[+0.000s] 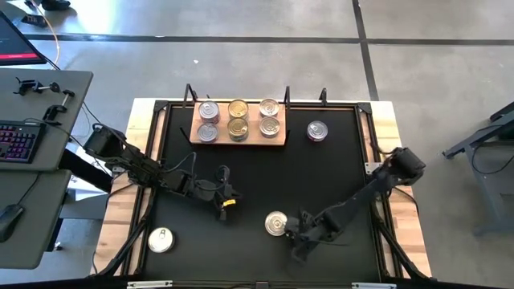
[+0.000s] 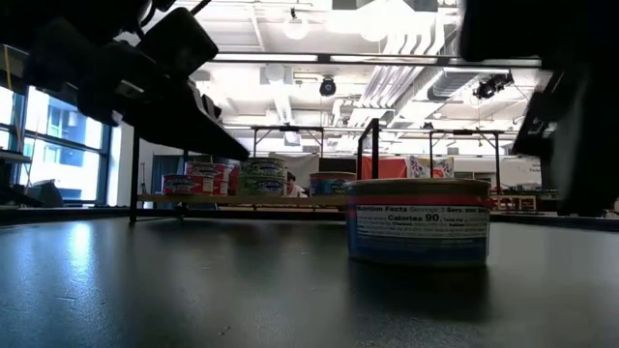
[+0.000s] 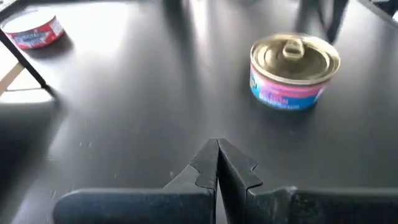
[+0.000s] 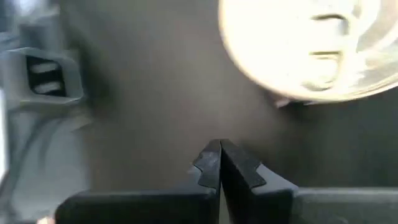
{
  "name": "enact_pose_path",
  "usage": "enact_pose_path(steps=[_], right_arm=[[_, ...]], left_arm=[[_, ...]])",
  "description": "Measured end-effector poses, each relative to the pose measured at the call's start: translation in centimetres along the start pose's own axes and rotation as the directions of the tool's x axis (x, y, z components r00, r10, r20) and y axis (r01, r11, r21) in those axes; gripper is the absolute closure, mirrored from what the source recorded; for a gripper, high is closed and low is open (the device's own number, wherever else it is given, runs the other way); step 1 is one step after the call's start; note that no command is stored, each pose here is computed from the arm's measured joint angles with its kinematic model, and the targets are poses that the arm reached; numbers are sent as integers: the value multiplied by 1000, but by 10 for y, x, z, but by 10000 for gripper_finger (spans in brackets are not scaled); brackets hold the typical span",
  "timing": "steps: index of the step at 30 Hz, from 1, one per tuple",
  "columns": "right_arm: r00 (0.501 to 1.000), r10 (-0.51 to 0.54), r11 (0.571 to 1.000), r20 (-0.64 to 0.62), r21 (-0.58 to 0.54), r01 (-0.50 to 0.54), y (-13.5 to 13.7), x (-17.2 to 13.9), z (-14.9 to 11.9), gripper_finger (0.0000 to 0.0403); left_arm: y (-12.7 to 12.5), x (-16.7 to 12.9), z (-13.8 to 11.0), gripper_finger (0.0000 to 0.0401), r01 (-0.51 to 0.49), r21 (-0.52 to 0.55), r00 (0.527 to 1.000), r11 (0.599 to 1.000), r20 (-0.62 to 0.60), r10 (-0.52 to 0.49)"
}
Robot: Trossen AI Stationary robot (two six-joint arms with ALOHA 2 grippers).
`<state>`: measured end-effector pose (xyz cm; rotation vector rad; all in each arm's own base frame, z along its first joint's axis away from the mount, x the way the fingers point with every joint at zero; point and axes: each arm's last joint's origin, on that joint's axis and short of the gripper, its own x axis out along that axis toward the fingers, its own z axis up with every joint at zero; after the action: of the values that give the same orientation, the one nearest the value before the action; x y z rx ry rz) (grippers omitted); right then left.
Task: Stack canned seafood by type on shelf
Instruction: Stack the blue pink tuna can on top of the blue pink tuna can on the shelf
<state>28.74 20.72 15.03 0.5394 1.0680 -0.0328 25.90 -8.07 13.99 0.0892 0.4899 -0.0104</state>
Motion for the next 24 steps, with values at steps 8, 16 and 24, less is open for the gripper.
enact_pose_path(steps=[8,16,24], right_arm=[[926,-360,927,114,156,342,-45,6,25,403],[891,-414,908,186,150,390,-48,-14,34,403],[997,-34,999,-76,25,36,-15,2,10,403]], left_arm=[[0,0,2,401,1,3,1000,1000,16,-1],[0,0,2,401,0,1,1000,1000,22,0],[0,0,4,401,2,-12,999,1000,37,-1]])
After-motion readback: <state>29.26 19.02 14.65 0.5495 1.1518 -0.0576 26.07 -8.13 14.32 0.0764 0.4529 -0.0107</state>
